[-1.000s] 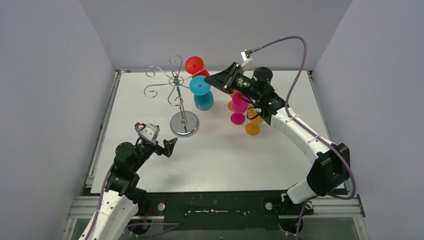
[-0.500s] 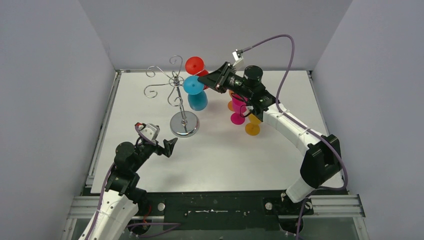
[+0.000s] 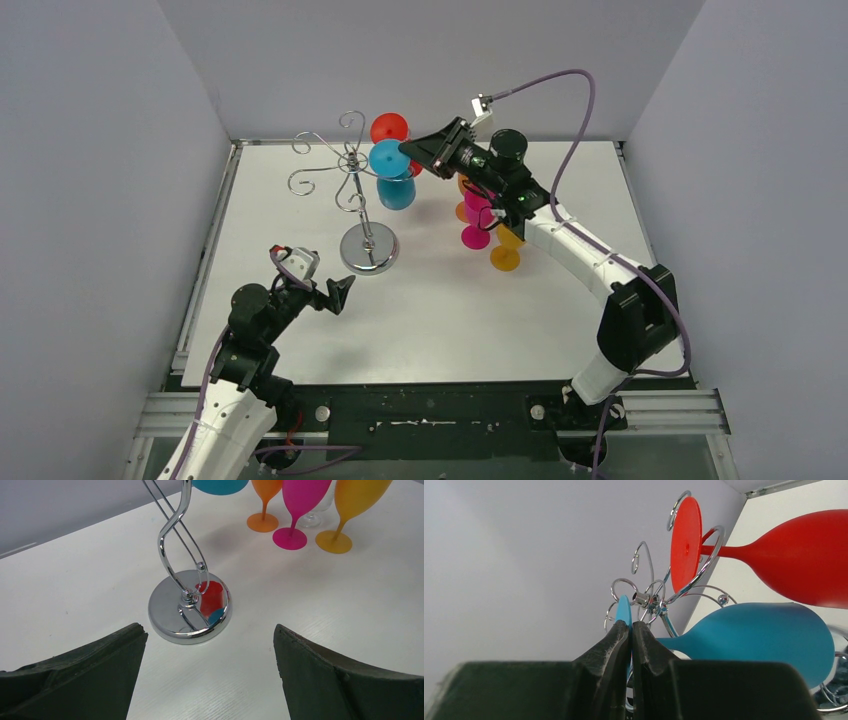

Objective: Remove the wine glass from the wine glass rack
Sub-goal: Pick up the wine glass from the wine rack.

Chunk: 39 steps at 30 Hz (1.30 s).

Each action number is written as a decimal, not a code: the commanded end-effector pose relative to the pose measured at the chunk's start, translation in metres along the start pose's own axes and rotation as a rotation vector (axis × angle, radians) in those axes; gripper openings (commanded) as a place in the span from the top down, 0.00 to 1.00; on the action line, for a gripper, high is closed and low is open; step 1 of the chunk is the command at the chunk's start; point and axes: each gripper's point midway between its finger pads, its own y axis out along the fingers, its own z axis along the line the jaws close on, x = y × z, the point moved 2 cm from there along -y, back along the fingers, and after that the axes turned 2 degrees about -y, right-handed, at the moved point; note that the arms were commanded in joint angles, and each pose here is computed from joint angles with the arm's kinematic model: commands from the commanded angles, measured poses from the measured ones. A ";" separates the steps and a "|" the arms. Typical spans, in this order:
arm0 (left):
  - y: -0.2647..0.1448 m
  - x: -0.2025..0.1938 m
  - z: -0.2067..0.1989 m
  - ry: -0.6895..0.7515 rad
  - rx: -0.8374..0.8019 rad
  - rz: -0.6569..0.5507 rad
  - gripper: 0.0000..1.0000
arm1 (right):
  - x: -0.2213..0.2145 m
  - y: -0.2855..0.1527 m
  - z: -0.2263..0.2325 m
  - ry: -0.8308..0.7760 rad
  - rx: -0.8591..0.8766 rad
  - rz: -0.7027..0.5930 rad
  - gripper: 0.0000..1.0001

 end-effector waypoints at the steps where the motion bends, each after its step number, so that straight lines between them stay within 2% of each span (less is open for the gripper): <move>1: 0.000 0.017 -0.001 0.024 -0.011 -0.047 0.03 | 0.033 -0.008 0.036 -0.053 0.096 -0.121 1.00; 11: 0.001 0.019 0.003 -0.013 0.020 -0.062 0.03 | 0.047 -0.032 0.032 -0.052 0.075 -0.184 1.00; 20: 0.002 0.031 0.000 -0.153 0.029 -0.120 0.03 | 0.043 -0.052 0.035 -0.040 0.091 -0.185 1.00; 24: 0.002 0.039 0.005 -0.330 0.093 -0.141 0.03 | 0.046 -0.066 0.038 -0.066 0.097 -0.208 1.00; 26: 0.003 0.045 0.004 -0.361 0.089 -0.125 0.03 | 0.047 -0.073 0.041 -0.100 0.095 -0.210 1.00; 32: 0.003 0.064 -0.009 -0.300 -0.007 -0.015 0.03 | 0.043 -0.099 0.048 -0.220 0.067 -0.186 1.00; 35: 0.003 0.068 -0.027 -0.293 -0.129 -0.021 0.03 | 0.029 -0.110 0.050 -0.288 0.084 -0.135 1.00; 39: -0.001 0.077 -0.050 -0.372 -0.271 -0.057 0.04 | 0.005 -0.125 0.049 -0.377 0.129 -0.058 1.00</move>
